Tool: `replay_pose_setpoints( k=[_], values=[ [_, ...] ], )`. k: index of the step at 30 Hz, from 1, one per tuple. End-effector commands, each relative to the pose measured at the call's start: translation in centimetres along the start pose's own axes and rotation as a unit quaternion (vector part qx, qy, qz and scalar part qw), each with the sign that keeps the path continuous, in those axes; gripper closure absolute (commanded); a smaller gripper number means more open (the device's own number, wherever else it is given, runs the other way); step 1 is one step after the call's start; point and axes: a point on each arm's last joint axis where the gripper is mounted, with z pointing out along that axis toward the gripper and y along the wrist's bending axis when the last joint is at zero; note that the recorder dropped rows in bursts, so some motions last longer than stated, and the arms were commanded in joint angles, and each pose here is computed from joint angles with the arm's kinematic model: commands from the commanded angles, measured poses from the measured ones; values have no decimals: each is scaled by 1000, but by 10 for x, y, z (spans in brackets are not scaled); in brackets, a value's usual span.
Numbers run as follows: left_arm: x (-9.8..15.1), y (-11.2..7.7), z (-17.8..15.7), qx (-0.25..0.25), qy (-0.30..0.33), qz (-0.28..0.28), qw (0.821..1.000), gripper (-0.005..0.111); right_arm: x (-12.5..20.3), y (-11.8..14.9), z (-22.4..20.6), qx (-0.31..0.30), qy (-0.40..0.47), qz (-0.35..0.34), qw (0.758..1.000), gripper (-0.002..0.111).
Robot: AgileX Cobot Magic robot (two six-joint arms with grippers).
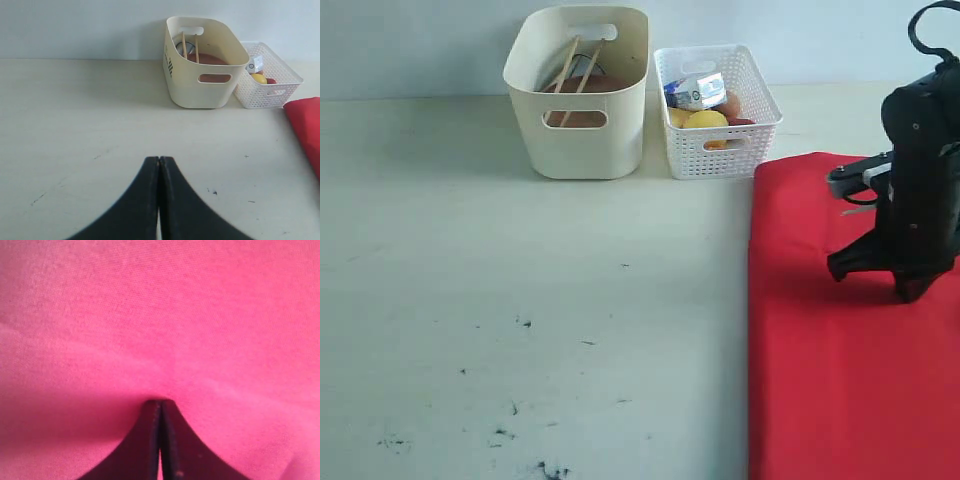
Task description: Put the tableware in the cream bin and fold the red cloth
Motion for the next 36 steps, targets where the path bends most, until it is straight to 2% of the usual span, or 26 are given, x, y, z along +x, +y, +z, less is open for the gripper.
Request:
replay_pose_setpoints(
  k=[1, 5, 11, 15, 20, 28, 36],
  values=[
    [1, 0, 0, -1, -3, -4, 1000, 107, 7, -24, 25, 1, 37, 29, 999, 108],
    [1, 0, 0, -1, -3, -4, 1000, 107, 4, -40, 30, -8, 19, 57, 998, 108],
    [1, 0, 0, -1, -3, -4, 1000, 107, -7, -41, 36, -21, -29, 58, 998, 108],
    [1, 0, 0, -1, -3, -4, 1000, 107, -20, -40, 45, -21, -24, 59, 998, 108],
    [1, 0, 0, -1, -3, -4, 1000, 107, -42, -41, 53, -24, -28, 56, 998, 108],
    [1, 0, 0, -1, -3, -4, 1000, 107, -82, -48, 41, -21, -79, 67, 994, 108],
    [1, 0, 0, 0, -3, -4, 1000, 107, -129, -49, 35, -48, -133, 61, 988, 108]
  ],
)
